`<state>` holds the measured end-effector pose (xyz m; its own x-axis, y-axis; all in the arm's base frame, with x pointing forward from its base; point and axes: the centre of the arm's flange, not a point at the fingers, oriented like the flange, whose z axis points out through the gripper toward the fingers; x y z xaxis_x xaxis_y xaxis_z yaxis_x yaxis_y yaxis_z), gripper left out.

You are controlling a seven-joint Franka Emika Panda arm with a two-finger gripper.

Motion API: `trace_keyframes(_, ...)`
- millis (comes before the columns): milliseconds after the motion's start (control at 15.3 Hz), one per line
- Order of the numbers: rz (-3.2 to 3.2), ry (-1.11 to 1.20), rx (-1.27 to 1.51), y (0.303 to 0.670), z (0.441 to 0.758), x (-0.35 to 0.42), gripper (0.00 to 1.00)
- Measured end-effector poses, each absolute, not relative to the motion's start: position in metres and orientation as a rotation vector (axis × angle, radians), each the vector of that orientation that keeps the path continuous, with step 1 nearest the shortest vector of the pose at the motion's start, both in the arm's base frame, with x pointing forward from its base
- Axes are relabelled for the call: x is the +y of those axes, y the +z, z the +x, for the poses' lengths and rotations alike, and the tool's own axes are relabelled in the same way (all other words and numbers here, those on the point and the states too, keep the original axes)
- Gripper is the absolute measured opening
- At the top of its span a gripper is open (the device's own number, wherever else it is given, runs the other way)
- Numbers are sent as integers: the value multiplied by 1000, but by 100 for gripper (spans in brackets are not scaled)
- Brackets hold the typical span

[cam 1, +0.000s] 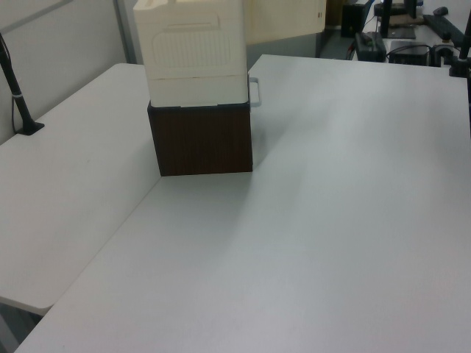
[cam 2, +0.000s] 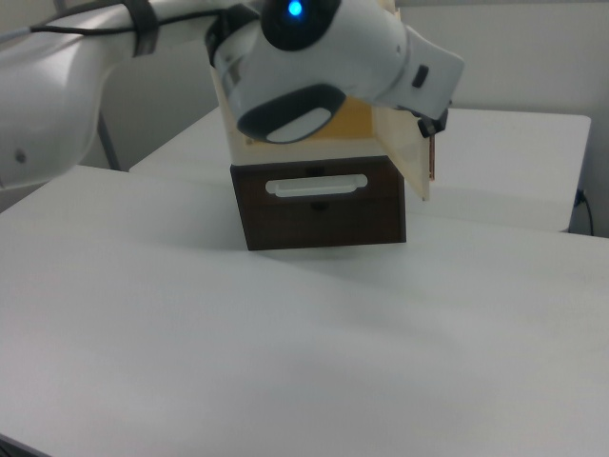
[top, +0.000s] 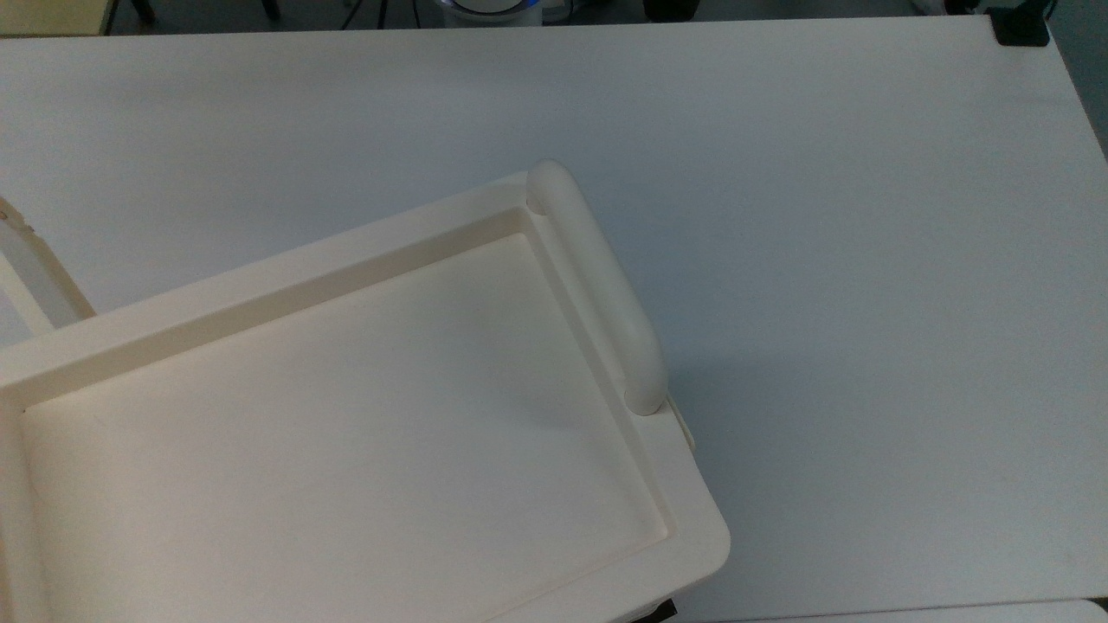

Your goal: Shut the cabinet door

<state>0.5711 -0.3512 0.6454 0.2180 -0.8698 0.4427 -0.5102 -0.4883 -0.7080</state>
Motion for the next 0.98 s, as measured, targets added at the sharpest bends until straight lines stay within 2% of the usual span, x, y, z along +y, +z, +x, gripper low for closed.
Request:
trace_keyframes(521,-2014,-1178,1329,606,601,-354,1)
trace_keyframes(977,-2021,-1154,1282,604,617,-330,1)
